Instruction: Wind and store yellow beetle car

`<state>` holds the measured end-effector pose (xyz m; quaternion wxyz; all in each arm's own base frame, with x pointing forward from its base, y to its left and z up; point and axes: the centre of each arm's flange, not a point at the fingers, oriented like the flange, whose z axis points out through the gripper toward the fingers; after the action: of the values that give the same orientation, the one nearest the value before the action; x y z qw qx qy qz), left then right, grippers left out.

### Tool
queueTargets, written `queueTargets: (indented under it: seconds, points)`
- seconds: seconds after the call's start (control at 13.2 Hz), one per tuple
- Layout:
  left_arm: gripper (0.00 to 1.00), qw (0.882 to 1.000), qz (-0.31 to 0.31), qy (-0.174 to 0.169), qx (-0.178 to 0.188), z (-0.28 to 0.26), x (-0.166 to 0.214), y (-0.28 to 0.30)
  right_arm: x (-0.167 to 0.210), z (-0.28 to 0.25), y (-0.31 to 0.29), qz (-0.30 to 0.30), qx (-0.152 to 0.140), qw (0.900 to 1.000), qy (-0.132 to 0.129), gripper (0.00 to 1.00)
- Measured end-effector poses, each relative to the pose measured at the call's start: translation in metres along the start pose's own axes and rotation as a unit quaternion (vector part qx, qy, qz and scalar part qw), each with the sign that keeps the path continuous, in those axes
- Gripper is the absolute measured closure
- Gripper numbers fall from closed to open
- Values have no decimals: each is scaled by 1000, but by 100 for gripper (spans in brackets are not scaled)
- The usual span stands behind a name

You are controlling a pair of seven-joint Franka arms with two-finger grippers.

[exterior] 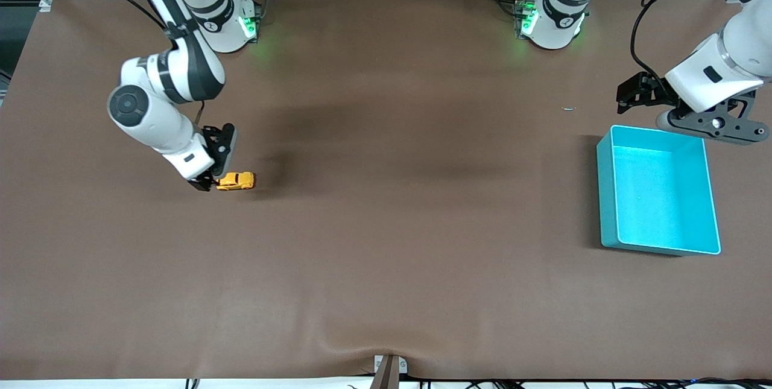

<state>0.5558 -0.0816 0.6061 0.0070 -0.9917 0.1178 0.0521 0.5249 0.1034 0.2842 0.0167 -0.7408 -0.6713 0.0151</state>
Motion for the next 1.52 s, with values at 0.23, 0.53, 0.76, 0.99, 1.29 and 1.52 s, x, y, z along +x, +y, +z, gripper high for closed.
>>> queueTargets:
  seconds: [0.23,0.53,0.76,0.99,1.29,1.52]
  points:
    - [0,1000,-2,0,0,0,0,-3,4,22,2,-47,-9,998,-31,0]
    - [0,1000,-3,-3,-1,3,1,-3,6,48,3,-66,-17,997,-32,0]
    - [0,1000,-2,-5,-1,5,2,-3,5,65,0,-72,-19,997,-31,4]
    - [0,1000,-2,-9,-1,9,4,-3,4,74,-4,-82,-21,996,-35,16]
    - [0,1000,-2,-15,-2,15,6,-3,1,82,-9,-88,-21,995,-39,44]
    - [0,1000,-2,-19,-2,19,6,-3,-3,84,-10,-87,-19,995,-40,44]
